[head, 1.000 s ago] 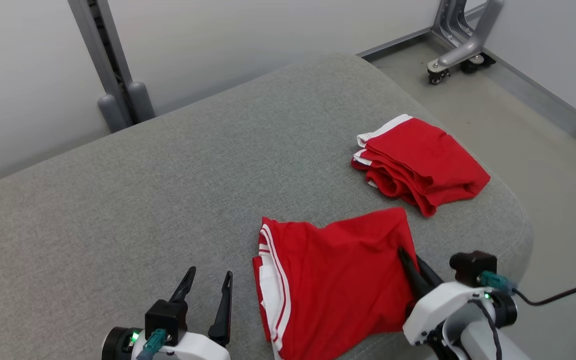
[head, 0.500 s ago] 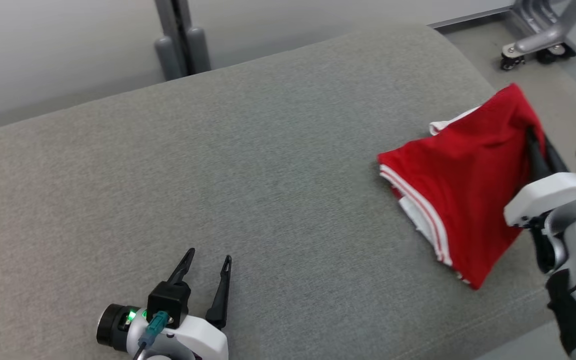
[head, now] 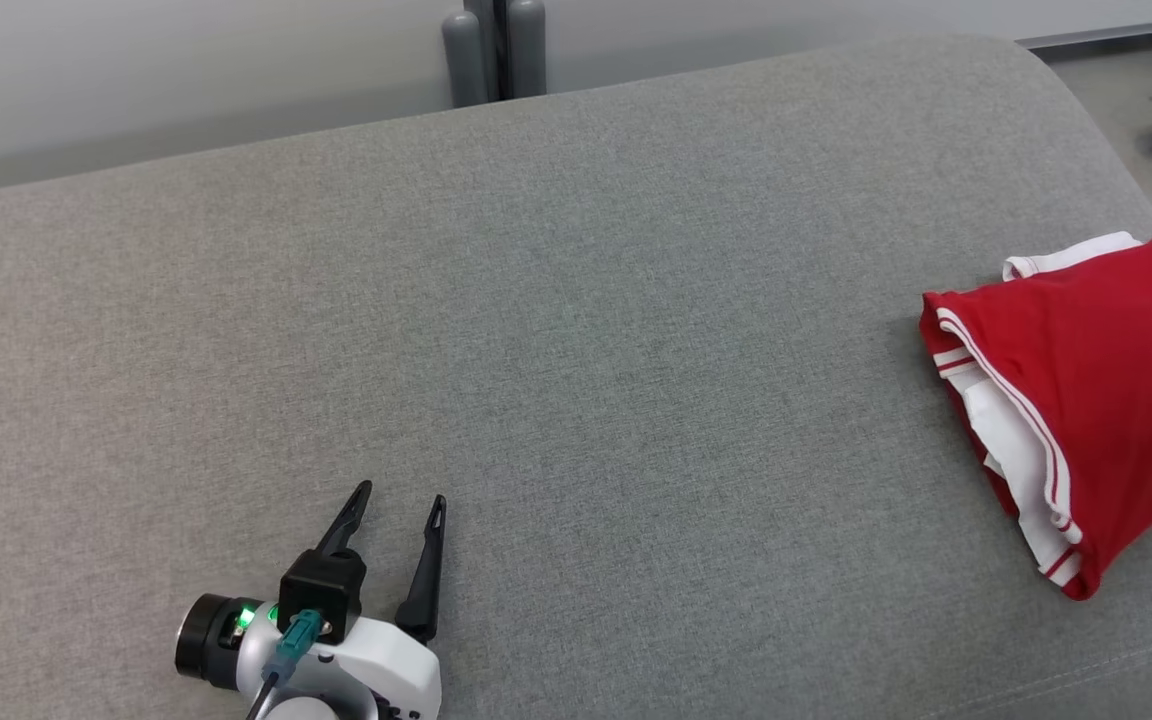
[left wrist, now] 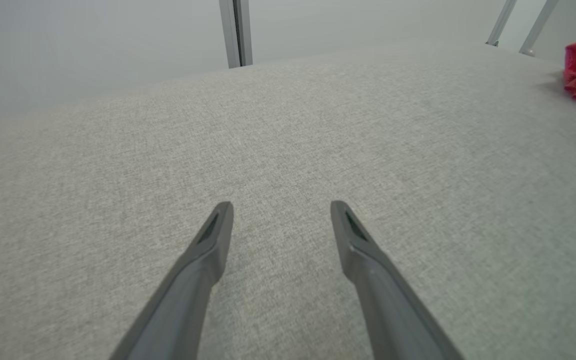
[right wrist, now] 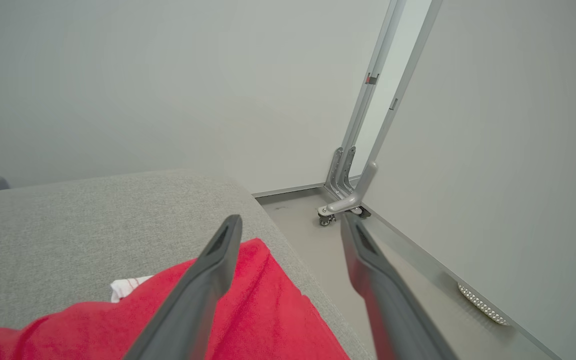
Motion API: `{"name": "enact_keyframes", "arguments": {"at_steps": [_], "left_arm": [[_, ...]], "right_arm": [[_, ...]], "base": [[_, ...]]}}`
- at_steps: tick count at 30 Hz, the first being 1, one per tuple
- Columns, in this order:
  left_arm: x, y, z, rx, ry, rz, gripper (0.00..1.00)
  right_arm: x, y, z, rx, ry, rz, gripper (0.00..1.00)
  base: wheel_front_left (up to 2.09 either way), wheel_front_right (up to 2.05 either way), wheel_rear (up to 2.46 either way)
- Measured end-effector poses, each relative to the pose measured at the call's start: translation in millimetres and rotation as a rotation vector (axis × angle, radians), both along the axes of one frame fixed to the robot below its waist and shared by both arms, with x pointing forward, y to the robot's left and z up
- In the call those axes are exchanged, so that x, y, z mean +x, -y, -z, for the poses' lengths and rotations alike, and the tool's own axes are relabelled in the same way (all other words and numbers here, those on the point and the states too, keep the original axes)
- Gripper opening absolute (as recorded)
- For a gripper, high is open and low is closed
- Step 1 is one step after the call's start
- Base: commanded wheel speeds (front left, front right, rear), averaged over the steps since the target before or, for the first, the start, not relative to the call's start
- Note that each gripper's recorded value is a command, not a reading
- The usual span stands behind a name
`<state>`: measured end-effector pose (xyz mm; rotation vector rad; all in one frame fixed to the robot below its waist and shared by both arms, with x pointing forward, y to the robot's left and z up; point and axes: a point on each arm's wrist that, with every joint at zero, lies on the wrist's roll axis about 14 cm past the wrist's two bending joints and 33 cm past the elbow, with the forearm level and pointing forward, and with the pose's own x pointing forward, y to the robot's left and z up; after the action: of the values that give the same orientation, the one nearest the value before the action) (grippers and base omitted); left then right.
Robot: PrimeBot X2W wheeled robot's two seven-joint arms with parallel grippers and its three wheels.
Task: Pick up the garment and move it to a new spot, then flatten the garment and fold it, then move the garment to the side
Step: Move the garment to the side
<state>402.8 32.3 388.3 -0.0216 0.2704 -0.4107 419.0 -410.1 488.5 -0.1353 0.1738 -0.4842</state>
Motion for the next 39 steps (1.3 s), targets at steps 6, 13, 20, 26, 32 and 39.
{"name": "enact_keyframes", "arguments": {"at_steps": [6, 13, 20, 26, 32, 39], "left_arm": [[1.0, -17.6, -13.2, -0.003, 0.032, -0.066, 1.00], [-8.1, -52.4, -25.4, -0.005, 0.053, -0.185, 1.00], [-29.3, -91.4, -31.1, 0.003, 0.060, -0.309, 1.00], [-44.6, -113.5, -37.9, -0.004, 0.076, -0.387, 1.00], [-53.9, -127.6, -43.3, -0.007, 0.092, -0.435, 1.00], [-62.2, -144.2, -48.6, -0.019, 0.107, -0.498, 1.00]], "right_arm": [[22.0, -65.5, -14.1, 0.020, 0.101, -0.135, 1.00], [13.2, -140.1, -1.6, 0.123, 0.148, -0.303, 1.00], [-7.1, -198.2, 17.2, 0.269, 0.153, -0.422, 1.00], [-23.9, -218.2, 19.6, 0.302, 0.158, -0.470, 1.00], [-39.4, -233.2, 23.1, 0.312, 0.149, -0.513, 1.00], [-51.3, -242.1, 27.1, 0.308, 0.132, -0.540, 1.00]], "base": [[0.00, 0.00, 0.00], [0.00, 0.00, 0.00], [0.00, 0.00, 0.00], [0.00, 0.00, 0.00], [0.00, 0.00, 0.00], [0.00, 0.00, 0.00]]}}
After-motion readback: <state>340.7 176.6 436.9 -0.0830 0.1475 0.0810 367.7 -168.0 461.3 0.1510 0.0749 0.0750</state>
